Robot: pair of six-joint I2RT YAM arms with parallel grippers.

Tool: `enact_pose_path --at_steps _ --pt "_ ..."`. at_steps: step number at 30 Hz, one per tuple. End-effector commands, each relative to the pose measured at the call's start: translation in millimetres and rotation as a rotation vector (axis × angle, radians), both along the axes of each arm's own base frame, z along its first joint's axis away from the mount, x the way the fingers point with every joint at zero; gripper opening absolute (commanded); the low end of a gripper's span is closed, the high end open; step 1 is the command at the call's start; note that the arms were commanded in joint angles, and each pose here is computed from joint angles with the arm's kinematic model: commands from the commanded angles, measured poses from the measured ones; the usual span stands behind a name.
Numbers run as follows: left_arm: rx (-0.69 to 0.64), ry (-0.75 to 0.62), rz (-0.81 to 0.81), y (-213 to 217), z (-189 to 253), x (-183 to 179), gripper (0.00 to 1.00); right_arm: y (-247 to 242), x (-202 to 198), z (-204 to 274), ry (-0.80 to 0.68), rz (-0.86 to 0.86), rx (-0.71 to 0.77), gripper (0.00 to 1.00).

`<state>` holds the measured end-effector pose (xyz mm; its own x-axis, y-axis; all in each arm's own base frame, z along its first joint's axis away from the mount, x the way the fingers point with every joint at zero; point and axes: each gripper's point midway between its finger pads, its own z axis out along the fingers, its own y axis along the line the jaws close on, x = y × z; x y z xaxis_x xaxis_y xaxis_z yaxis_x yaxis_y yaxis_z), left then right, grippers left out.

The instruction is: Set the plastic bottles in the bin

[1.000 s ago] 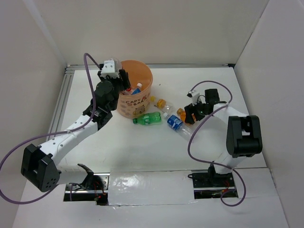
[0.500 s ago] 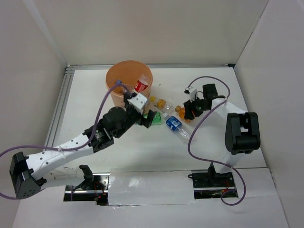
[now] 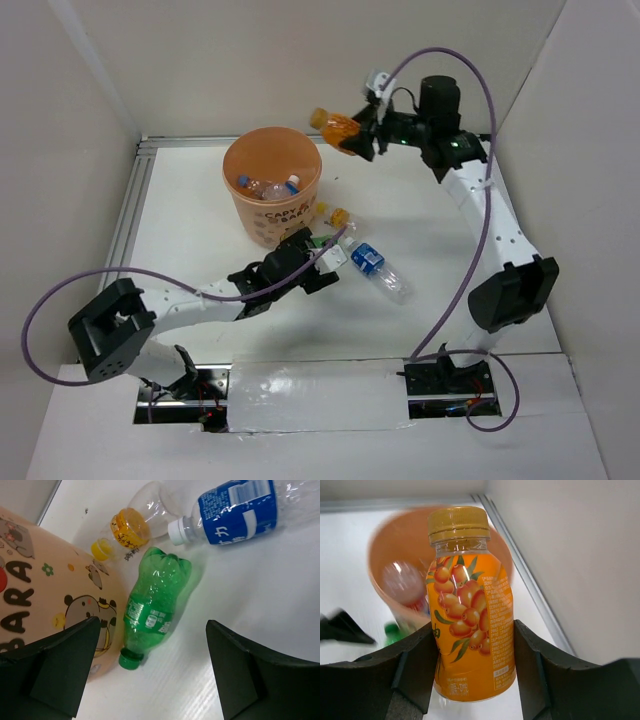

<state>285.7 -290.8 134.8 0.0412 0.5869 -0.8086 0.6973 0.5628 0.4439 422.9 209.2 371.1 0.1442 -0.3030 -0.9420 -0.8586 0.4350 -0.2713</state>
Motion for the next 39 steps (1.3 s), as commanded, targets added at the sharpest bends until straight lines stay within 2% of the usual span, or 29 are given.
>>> enact_pose_path --at_steps 1,3,4,5,6,7,9,11,15,16,17,21,23,24,25,27,28,31,34,38,39 --pt "-0.032 -0.174 0.027 -11 25 31 1.0 62 -6 21 -0.011 0.157 0.075 0.2" --pt "-0.008 -0.197 0.053 -8 20 45 1.0 95 -15 33 -0.005 0.224 0.111 0.22" --pt "0.012 -0.186 0.061 -10 9 48 1.0 108 -9 18 0.031 0.234 0.106 0.28" --pt "0.015 -0.203 0.067 -12 10 52 1.0 117 -9 15 0.034 0.241 0.104 0.36" --pt "0.038 -0.196 0.071 -9 1 56 1.0 125 -8 8 0.045 0.235 0.095 0.48" --pt "0.062 -0.178 0.069 -12 -11 58 1.0 138 -12 6 0.048 0.247 0.1 0.72" --pt "0.091 -0.17 0.062 -14 -22 60 1.0 144 -11 -1 0.085 0.241 0.109 0.86" --pt "0.116 -0.155 0.077 -9 -34 63 1.0 148 -14 -7 0.104 0.248 0.11 0.93" --pt "0.142 -0.134 0.105 -4 -49 78 1.0 121 -17 1 0.113 0.202 0.118 0.95" --pt "0.184 -0.12 0.095 -4 -63 78 1.0 112 -18 -7 0.135 0.195 0.113 0.95" --pt "0.195 -0.123 0.09 -7 -65 81 1.0 93 -19 0 0.129 0.172 0.12 0.95" --pt "0.251 -0.128 0.127 -8 -76 99 1.0 38 -32 -23 0.181 0.09 0.098 0.96" --pt "0.247 -0.107 0.143 -12 -75 108 0.96 10 -50 -47 0.247 0.057 0.076 0.96" --pt "0.268 -0.064 0.12 -13 -82 103 0.91 2 -56 -55 0.247 0.056 0.054 0.96" --pt "0.267 -0.03 0.126 -11 -84 104 0.73 -5 -62 -62 0.265 0.046 0.043 0.95" --pt "0.302 0.005 0.111 -14 -90 104 0.57 -31 -77 -82 0.323 -0.011 0.015 0.93" --pt "0.338 0.045 0.11 -9 -98 99 0.53 -40 -80 -89 0.333 -0.035 0.001 0.93" --pt "0.341 0.128 0.084 -13 -106 85 0.48 -71 -96 -117 0.416 -0.106 -0.03 0.92" --pt "0.368 0.23 0.08 -7 -113 70 0.33 -101 -108 -154 0.53 -0.216 -0.065 0.92" --pt "0.268 0.301 0.092 -9 -85 53 0.06 -135 -127 -184 0.589 -0.303 -0.099 0.92" --pt "0.201 0.256 0.086 -16 -51 52 0.04 -141 -133 -193 0.611 -0.314 -0.103 0.93"
